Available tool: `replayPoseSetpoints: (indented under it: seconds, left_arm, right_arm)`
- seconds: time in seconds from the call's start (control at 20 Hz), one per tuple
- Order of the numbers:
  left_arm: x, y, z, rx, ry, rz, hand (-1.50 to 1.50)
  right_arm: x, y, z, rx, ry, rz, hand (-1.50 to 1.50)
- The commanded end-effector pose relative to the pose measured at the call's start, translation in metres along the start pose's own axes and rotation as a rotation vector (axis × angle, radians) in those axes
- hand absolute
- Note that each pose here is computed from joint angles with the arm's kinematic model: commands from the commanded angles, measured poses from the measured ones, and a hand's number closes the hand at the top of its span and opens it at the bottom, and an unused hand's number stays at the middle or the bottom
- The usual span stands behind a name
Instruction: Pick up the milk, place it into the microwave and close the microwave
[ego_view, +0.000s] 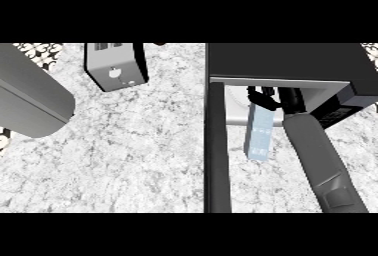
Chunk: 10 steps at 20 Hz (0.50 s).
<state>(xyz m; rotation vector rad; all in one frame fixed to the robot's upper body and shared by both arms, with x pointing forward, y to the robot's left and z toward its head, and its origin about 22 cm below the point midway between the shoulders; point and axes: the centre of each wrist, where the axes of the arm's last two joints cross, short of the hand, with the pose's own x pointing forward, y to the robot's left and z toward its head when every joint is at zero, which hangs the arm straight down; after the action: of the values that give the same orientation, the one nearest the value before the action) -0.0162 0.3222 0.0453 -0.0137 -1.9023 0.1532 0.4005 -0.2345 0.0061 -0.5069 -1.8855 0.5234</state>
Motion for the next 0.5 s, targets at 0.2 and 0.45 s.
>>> replayPoseSetpoints:
  seconds: [0.2, 0.45]
  left_arm:
    - [-0.009, 0.007, -0.013, -0.039, -0.007, 0.019, -1.5]
    - [-0.014, 0.019, -0.027, -0.055, -0.009, -0.009, -1.5]
  right_arm:
    - [-0.014, -0.002, -0.008, -0.189, 0.158, 0.103, 1.5]
    - [-0.012, -0.013, -0.019, -0.276, 0.166, 0.09, -1.5]
